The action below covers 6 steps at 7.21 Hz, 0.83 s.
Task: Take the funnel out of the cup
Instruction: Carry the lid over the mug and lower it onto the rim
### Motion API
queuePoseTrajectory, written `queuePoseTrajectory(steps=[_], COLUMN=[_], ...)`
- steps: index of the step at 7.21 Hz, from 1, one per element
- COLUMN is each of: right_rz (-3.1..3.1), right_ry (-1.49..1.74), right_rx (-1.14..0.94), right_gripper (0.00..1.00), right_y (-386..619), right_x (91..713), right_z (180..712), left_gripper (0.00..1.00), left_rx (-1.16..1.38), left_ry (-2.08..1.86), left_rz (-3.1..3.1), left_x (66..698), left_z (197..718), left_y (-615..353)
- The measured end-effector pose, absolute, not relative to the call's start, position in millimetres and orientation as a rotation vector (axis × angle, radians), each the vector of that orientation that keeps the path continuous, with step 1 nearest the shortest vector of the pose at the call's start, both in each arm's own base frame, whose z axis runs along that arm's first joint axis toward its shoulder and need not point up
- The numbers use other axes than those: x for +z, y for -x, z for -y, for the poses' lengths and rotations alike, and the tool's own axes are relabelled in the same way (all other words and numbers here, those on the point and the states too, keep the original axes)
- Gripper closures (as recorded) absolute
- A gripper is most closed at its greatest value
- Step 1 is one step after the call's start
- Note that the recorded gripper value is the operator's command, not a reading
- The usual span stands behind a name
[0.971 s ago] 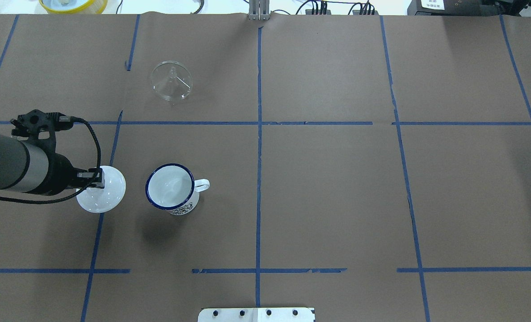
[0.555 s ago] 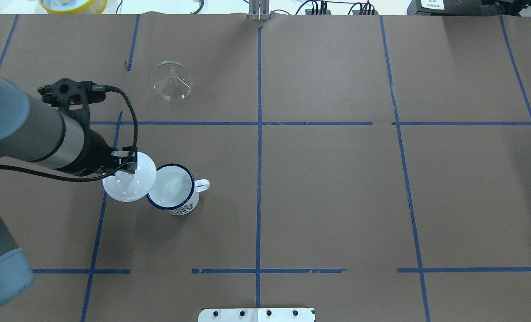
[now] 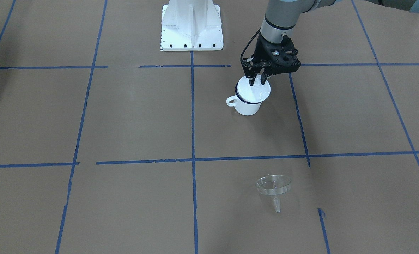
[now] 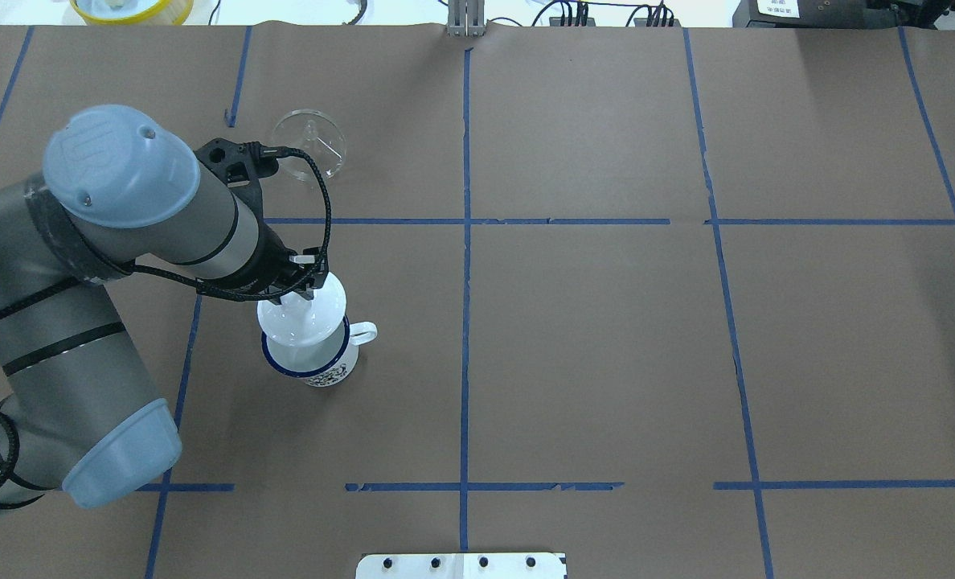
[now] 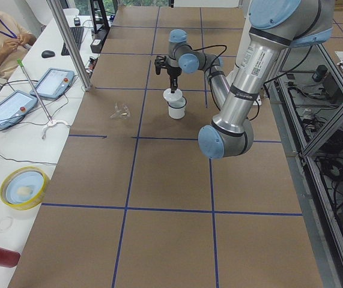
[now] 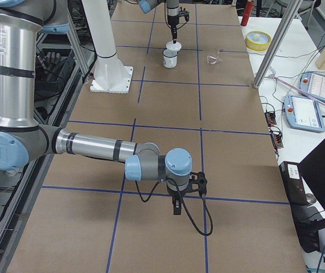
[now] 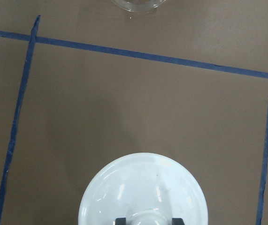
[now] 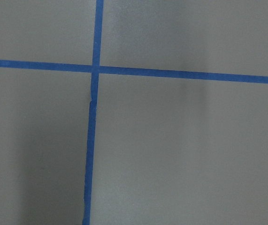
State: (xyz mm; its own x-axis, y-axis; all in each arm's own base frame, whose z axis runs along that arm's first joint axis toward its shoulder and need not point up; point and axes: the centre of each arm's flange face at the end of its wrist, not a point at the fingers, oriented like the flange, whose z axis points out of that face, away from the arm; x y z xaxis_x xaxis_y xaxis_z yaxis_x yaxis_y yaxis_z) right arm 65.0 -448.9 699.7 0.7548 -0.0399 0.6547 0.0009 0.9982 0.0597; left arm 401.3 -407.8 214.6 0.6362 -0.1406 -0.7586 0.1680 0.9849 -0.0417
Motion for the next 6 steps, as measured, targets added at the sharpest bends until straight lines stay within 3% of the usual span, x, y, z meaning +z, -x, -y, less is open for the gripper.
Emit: queuePoseTrajectory(steps=[6], right_rz=[0.715], right_ry=[-0.057], right_rx=[-0.022], right_gripper=[0.00], right_y=[-65], right_x=[700], right_z=[449], left_gripper=[1.00], left_rx=[-0.169], left_ry=[-0.010], left_rz=[-0.846], left_x=[231], left_z=[395], left_y=[-413])
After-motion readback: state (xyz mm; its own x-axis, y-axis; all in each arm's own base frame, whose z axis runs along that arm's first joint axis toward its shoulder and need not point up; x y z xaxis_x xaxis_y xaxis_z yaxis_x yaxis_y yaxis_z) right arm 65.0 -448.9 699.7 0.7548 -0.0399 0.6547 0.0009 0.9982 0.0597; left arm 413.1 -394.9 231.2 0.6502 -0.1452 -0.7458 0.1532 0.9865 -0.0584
